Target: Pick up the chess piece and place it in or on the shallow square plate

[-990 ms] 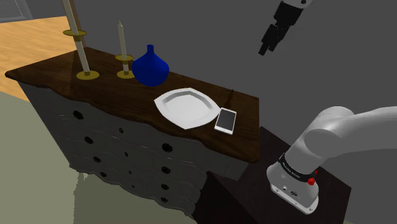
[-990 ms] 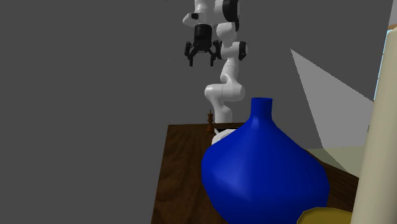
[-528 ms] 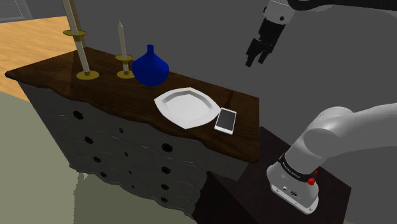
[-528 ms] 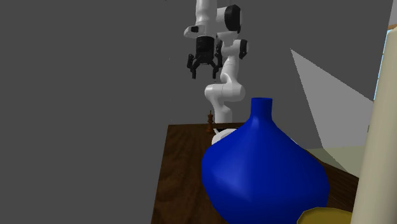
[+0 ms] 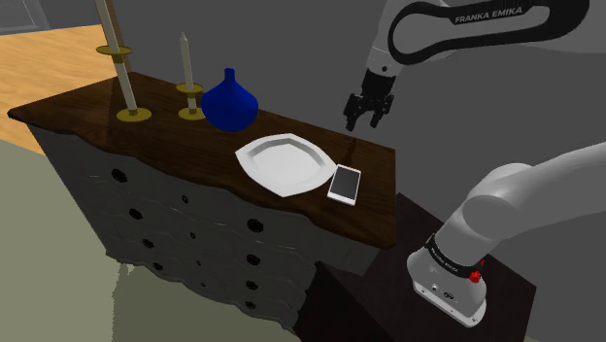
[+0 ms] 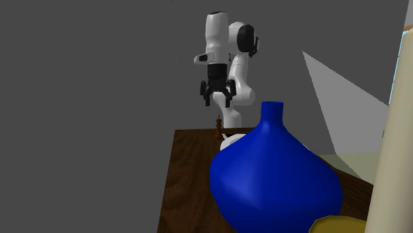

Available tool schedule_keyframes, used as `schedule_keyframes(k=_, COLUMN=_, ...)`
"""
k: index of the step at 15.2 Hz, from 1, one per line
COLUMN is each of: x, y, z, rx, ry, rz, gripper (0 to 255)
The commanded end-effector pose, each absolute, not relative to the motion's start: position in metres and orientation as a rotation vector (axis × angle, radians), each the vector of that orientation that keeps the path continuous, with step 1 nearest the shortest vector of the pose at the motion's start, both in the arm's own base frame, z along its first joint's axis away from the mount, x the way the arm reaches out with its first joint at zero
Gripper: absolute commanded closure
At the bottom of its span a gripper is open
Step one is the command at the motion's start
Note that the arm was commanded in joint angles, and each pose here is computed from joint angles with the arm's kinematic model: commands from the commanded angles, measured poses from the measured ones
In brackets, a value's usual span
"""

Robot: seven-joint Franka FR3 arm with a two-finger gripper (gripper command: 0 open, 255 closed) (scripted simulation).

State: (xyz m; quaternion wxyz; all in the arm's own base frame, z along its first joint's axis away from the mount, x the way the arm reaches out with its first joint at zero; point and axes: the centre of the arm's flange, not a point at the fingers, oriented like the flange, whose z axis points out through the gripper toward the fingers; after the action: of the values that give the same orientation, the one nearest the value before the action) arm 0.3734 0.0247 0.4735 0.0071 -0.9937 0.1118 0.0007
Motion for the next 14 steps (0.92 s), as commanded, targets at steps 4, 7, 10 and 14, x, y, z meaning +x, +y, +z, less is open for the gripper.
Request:
schedule_keyframes(k=4, x=0.382, y=0.032, z=0.434, rx=-3.094, ry=0.423, rz=0.028, gripper=0)
schedule_keyframes(k=7, x=0.382, y=0.032, z=0.418, rx=-3.094, ry=0.423, rz=0.028, gripper=0)
schedule_keyframes(k=10, x=0.382, y=0.032, z=0.41, rx=-3.094, ry=0.423, rz=0.028, gripper=0)
schedule_keyframes(k=14, x=0.382, y=0.032, z=0.41, rx=-3.094, ry=0.423, rz=0.028, gripper=0)
